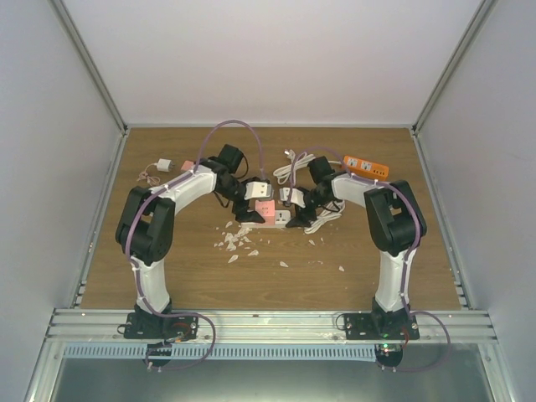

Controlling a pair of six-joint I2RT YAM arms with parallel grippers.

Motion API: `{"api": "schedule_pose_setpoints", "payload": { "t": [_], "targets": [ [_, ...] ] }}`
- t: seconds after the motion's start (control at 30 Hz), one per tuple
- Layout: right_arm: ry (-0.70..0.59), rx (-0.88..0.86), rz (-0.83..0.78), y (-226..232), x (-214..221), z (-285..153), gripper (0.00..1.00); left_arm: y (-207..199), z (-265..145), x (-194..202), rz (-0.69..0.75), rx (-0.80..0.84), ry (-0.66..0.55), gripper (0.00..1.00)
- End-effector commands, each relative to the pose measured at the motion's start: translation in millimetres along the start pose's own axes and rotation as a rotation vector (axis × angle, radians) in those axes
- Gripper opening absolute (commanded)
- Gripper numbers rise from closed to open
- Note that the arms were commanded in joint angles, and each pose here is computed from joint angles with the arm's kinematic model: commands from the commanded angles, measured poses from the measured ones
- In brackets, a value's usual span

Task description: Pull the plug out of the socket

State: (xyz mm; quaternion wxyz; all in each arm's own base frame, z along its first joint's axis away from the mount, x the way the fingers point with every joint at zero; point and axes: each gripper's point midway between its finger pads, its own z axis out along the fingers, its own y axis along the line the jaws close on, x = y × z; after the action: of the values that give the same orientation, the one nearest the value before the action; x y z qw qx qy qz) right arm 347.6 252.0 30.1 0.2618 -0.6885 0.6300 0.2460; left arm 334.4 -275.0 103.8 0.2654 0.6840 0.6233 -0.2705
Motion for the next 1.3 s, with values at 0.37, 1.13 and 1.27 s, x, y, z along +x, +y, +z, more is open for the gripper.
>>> {"api": "schedule_pose_setpoints", "payload": {
  "t": [0.37,1.13,1.27],
  "targets": [
    [0.020,-0.043,-0.024,6,-13,13,0.73,-9,4,12,0.010,0.005,0.027,0.58],
    [-0.213,-0.078,0.058,7,-65,25,0.72,-13,-32,34,-0.036,-0.016,0.014,0.46],
    [-0.217,-0.071,0.065,13,-55,32,0.73,-13,-33,34,-0.030,-0.014,0.004,0.46]
  ]
}}
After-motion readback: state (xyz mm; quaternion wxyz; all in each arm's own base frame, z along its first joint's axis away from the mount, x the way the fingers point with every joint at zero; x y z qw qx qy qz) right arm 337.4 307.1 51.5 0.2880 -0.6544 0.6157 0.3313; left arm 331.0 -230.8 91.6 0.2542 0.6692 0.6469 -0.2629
